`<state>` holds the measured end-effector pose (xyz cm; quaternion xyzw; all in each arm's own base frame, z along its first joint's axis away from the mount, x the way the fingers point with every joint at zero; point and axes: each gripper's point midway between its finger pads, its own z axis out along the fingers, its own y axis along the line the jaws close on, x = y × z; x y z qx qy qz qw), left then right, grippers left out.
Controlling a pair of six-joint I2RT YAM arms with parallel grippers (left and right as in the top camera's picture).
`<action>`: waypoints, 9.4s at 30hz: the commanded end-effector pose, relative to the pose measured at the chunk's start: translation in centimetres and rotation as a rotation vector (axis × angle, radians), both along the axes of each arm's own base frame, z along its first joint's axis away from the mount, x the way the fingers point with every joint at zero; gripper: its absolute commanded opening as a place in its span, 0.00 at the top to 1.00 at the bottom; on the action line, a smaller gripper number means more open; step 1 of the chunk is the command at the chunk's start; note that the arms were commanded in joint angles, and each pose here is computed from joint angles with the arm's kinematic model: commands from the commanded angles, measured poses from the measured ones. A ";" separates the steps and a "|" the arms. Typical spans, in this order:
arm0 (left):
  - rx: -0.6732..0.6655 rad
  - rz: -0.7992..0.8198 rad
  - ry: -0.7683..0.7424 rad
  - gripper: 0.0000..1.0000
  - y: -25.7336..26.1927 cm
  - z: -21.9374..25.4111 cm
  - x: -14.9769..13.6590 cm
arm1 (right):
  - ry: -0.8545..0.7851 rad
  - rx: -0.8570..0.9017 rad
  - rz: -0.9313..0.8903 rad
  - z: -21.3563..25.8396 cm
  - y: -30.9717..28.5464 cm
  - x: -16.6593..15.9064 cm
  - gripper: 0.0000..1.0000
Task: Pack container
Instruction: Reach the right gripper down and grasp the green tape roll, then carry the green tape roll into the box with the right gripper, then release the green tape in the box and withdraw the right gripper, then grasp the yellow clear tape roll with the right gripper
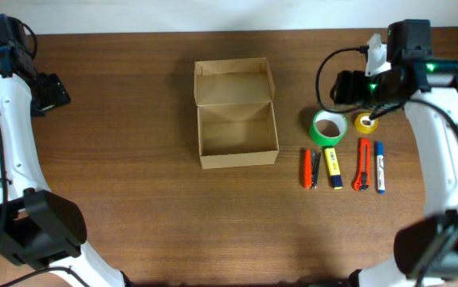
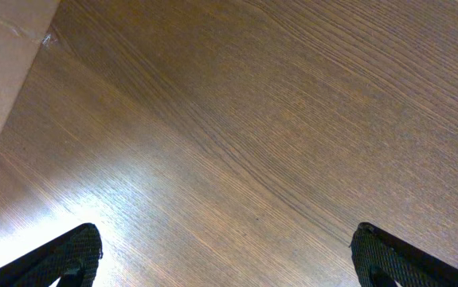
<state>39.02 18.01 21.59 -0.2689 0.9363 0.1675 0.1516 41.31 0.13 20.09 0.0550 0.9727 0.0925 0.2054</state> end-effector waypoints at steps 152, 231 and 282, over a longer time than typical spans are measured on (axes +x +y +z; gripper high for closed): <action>0.007 -0.009 -0.018 0.00 0.1 1.0 -0.5 | 0.190 -0.311 0.897 -15.0 27.9 0.8 0.71; 0.007 -0.009 -0.018 0.00 0.1 1.0 -0.5 | 0.251 -0.101 -0.171 -16.9 -13.0 2.7 0.29; 0.007 -0.009 -0.018 0.00 0.1 1.0 -0.5 | 0.343 -0.080 -0.270 -21.0 -15.8 1.1 0.96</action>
